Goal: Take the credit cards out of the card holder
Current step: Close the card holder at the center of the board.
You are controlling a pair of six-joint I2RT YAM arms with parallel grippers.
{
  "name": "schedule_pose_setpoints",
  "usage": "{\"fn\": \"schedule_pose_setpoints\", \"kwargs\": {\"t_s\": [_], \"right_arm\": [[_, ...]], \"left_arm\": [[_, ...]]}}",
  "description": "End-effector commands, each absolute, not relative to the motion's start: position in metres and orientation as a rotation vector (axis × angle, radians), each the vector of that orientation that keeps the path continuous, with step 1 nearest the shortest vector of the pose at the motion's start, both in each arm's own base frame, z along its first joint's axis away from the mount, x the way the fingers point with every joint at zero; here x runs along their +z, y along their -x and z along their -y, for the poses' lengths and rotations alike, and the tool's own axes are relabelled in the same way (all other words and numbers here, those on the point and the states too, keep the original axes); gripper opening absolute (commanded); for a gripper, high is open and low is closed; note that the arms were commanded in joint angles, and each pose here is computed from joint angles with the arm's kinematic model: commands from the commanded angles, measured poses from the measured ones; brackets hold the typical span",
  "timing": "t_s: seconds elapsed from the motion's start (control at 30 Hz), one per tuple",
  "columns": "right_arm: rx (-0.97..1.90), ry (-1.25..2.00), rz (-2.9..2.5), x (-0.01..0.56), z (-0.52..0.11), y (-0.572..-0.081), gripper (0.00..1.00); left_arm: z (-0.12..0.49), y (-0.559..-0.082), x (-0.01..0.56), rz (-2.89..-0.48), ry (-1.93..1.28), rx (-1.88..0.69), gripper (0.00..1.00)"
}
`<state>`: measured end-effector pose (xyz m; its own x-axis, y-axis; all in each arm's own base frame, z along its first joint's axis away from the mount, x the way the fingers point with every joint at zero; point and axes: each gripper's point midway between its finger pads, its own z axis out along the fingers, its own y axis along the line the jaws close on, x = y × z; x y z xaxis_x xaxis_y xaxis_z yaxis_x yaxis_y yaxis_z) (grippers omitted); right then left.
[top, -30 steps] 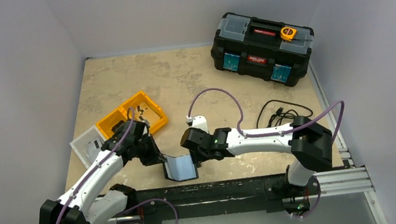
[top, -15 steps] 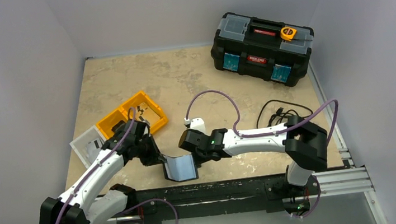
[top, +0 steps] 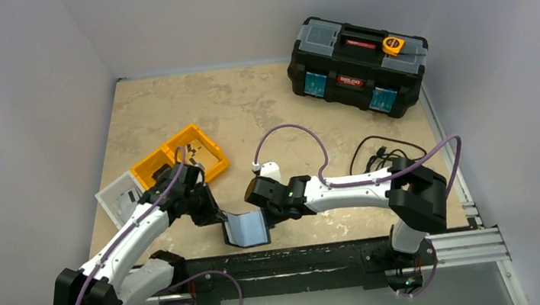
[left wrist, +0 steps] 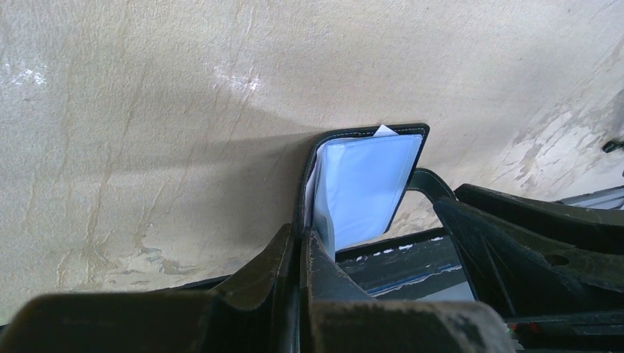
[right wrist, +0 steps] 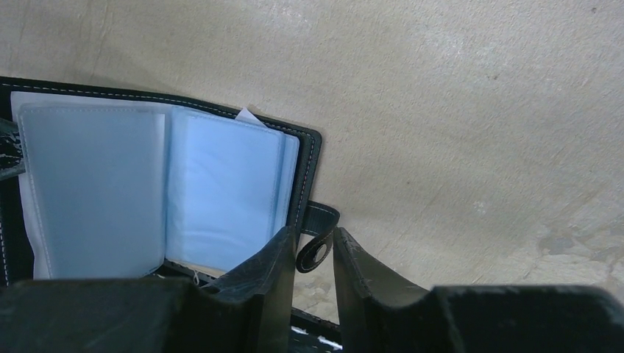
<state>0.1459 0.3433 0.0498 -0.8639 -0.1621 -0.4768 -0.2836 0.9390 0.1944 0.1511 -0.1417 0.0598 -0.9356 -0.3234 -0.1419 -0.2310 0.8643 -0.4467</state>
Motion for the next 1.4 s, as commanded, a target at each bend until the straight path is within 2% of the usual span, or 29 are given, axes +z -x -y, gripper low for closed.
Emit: {"fn": "schedule_pose_setpoints", "kwargs": {"t_s": [0.0, 0.17, 0.27, 0.37, 0.47, 0.73, 0.87, 1.1, 1.37], "right_arm": [[0.408, 0.307, -2.617, 0.06, -0.344, -0.141, 0.23], [0.417, 0.308, -2.621, 0.059, -0.343, -0.139, 0.07], [0.42, 0.303, -2.62, 0.059, -0.343, -0.139, 0.0], [0.421, 0.295, -2.618, 0.061, -0.342, -0.139, 0.0], [0.417, 0.284, -2.615, 0.062, -0.34, -0.139, 0.0], [0.432, 0.262, -2.608, 0.065, -0.338, -0.139, 0.0], [0.44, 0.255, -2.604, 0.066, -0.338, -0.139, 0.0], [0.454, 0.251, -2.599, 0.068, -0.341, -0.14, 0.0], [0.548, 0.277, -2.593, 0.071, -0.362, -0.137, 0.0]], "left_arm": [[0.146, -0.162, 0.071, -2.781, 0.375, -0.65, 0.0], [0.149, -0.163, 0.076, -2.773, 0.352, -0.671, 0.0], [0.16, -0.161, 0.083, -2.764, 0.308, -0.751, 0.14], [0.174, -0.159, 0.093, -2.737, 0.259, -0.843, 0.33], [0.187, -0.157, 0.101, -2.716, 0.237, -0.926, 0.42], [0.219, -0.155, 0.099, -2.689, 0.256, -1.126, 0.45], [0.229, -0.159, 0.09, -2.704, 0.297, -1.137, 0.46], [0.237, -0.162, 0.053, -2.796, 0.39, -1.055, 0.46], [0.225, -0.159, 0.015, -2.884, 0.489, -0.848, 0.48]]}}
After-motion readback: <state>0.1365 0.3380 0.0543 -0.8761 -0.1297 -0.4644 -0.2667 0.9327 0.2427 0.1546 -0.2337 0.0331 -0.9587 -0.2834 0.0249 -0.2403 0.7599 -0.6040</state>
